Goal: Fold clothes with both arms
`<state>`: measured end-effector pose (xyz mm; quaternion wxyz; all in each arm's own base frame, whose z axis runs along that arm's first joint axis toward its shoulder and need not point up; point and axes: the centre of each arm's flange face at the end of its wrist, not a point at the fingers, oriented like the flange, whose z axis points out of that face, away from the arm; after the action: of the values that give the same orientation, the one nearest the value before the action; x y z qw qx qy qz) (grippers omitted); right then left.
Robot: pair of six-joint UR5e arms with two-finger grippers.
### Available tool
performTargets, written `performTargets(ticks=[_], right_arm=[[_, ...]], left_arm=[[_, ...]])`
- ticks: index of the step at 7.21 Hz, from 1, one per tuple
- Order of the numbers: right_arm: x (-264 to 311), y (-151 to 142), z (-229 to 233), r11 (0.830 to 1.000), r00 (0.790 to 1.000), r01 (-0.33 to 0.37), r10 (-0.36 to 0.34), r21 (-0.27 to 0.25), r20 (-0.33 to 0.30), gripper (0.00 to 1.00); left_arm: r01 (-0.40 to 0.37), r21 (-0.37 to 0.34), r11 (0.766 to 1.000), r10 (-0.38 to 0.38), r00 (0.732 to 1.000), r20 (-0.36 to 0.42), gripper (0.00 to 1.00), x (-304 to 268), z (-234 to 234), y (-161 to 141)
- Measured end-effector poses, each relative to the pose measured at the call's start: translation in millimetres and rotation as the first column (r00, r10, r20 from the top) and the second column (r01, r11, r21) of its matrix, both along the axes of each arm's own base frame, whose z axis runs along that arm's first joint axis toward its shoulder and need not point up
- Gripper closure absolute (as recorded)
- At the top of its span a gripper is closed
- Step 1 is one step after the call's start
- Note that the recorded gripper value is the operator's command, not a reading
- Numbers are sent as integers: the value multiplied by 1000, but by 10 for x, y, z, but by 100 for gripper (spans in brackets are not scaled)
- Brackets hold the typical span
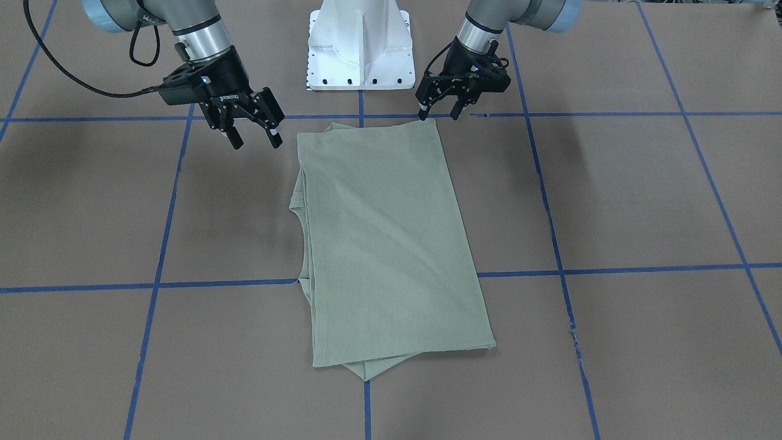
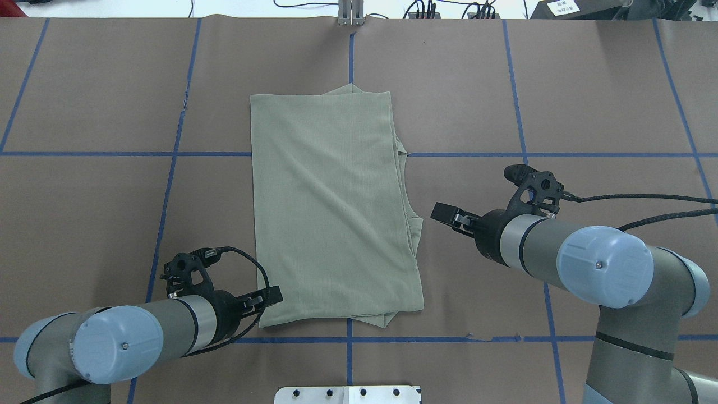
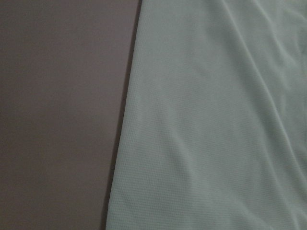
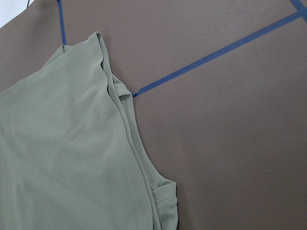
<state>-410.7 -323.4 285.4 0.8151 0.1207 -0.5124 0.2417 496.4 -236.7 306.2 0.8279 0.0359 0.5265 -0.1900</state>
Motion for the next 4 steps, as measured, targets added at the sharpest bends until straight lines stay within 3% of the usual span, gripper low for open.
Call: performTargets(ticks=[4], right_arm=[[-14,-7,20,1000,1000,-10,10,3,-6,0]], left_arm=[[-2,-23,1000,2,1000,13,21,228,47,5]])
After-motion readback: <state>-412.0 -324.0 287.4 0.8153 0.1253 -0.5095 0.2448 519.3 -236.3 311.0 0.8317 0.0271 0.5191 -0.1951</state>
